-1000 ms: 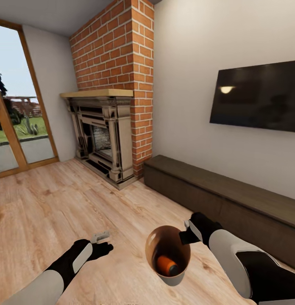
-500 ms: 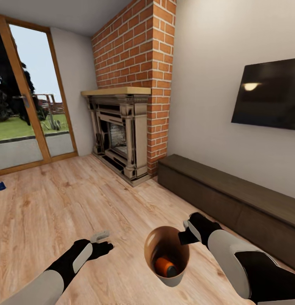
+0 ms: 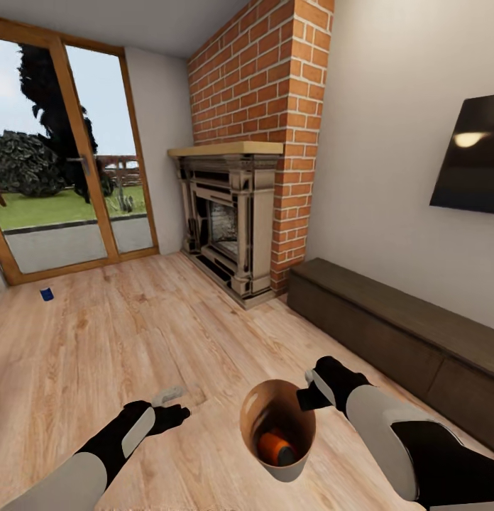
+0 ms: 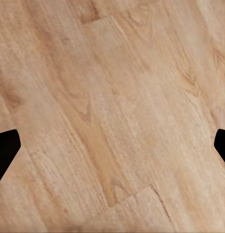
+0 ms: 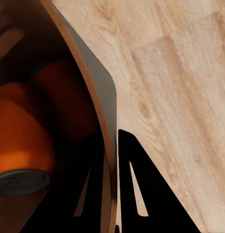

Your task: Put the three can of soda from the living room inside the tash can in the kitchen.

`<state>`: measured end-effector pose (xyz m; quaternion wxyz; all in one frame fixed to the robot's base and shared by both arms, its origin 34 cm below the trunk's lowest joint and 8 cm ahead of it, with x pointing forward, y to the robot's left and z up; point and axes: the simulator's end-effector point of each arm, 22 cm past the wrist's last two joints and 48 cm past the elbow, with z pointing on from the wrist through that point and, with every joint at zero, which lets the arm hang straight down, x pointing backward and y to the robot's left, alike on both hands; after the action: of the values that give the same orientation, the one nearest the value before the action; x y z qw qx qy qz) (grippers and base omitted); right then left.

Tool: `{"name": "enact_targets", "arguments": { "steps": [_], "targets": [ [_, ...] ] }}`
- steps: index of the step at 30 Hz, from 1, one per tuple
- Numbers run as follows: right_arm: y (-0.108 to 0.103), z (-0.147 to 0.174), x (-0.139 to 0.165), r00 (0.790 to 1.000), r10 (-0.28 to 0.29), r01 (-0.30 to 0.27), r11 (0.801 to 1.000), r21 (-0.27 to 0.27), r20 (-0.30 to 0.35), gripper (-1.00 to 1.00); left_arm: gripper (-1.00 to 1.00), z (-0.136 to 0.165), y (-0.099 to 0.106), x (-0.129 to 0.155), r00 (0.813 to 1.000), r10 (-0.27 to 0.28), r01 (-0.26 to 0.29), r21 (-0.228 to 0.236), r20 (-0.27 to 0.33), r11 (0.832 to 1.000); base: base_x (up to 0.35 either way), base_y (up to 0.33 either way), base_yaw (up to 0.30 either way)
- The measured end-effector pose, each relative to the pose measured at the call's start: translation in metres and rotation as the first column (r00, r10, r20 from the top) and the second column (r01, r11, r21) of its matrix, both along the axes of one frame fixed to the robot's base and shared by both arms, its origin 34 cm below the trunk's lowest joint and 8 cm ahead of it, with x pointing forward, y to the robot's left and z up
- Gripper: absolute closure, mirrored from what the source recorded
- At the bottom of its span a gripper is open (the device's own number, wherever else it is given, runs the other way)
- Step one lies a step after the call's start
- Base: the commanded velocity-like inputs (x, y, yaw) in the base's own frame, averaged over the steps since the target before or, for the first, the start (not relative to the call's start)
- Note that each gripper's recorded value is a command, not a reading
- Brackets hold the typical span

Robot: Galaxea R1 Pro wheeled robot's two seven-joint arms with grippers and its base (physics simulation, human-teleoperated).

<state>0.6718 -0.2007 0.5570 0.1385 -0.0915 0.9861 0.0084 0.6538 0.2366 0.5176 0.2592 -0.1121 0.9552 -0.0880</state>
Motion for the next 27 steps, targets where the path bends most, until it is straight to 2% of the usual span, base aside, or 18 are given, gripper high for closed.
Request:
{"name": "enact_targets", "arguments": {
  "steps": [27],
  "targets": [
    [0.005, -0.015, -0.006, 0.999, 0.014, -0.015, 1.0, -0.006, -0.031, 1.0, -1.0, -0.013, -0.001, -0.004, 1.0, -0.003, 0.003, -0.006, -0.024, 1.0, 0.075, 0.013, 0.249]
  ]
}}
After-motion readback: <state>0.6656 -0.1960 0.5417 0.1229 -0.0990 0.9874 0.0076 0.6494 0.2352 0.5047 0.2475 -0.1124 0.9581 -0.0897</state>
